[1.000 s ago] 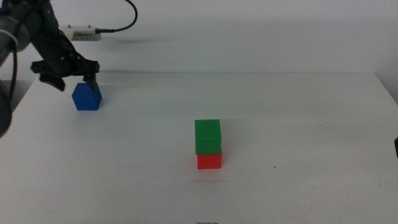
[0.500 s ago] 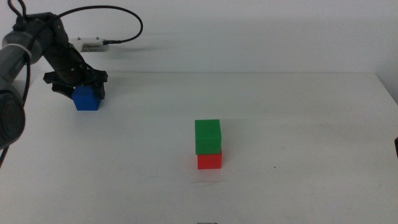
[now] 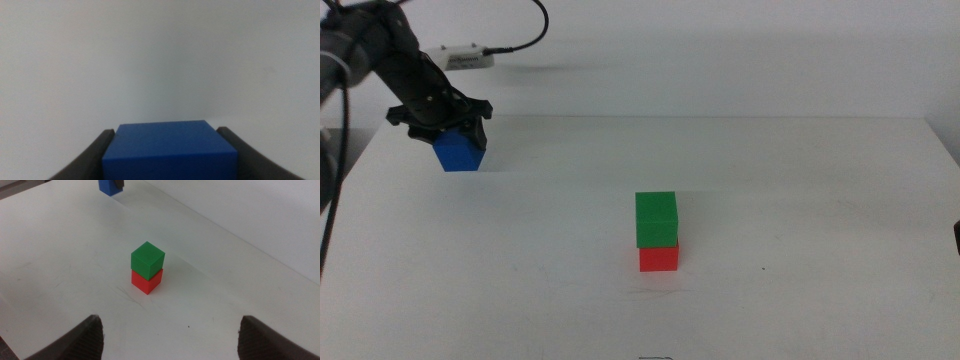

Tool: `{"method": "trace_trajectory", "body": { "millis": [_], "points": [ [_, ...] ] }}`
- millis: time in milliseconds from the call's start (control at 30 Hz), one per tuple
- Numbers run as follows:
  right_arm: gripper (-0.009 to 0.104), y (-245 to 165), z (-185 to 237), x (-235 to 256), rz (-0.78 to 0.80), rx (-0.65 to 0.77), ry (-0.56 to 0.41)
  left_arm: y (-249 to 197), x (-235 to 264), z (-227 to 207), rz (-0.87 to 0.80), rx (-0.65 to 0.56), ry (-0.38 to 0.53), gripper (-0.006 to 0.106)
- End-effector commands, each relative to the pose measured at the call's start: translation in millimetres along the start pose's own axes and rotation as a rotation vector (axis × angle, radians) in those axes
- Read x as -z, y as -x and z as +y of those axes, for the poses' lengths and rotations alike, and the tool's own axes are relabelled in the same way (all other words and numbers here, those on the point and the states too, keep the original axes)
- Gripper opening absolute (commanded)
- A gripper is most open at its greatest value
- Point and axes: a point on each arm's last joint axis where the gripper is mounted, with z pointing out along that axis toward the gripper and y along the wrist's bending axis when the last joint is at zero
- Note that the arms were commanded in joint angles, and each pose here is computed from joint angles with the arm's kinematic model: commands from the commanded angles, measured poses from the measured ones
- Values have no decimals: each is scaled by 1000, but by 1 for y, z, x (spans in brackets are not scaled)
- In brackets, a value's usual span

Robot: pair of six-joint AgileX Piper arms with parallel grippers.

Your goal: Stack red cubes first, then green, then blue cubes in a specific spot.

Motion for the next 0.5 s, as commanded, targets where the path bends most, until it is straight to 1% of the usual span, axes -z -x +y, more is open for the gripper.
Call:
{"method": "trace_trajectory", "body": {
  "millis": [0, 67, 167, 267, 367, 467],
  "points": [
    [79, 11, -3, 4, -88, 15, -23, 1, 67, -18, -152, -13, -17, -2],
    [79, 11, -3, 4, -88, 15, -23, -14, 86, -28, -196, -13, 1, -2],
    [79, 11, -3, 4, -88, 15, -23, -49, 119, -48, -311, 26, 36, -2],
    [79, 11, -3, 4, -88, 15, -23, -89, 137, -74, -381, 62, 36, -2],
    [79, 11, -3, 4, -88, 15, -23, -118, 158, -104, -409, 84, 25, -2],
    [79, 11, -3, 4, -88, 15, -23, -136, 177, -135, -393, 81, 16, -2]
  ]
}}
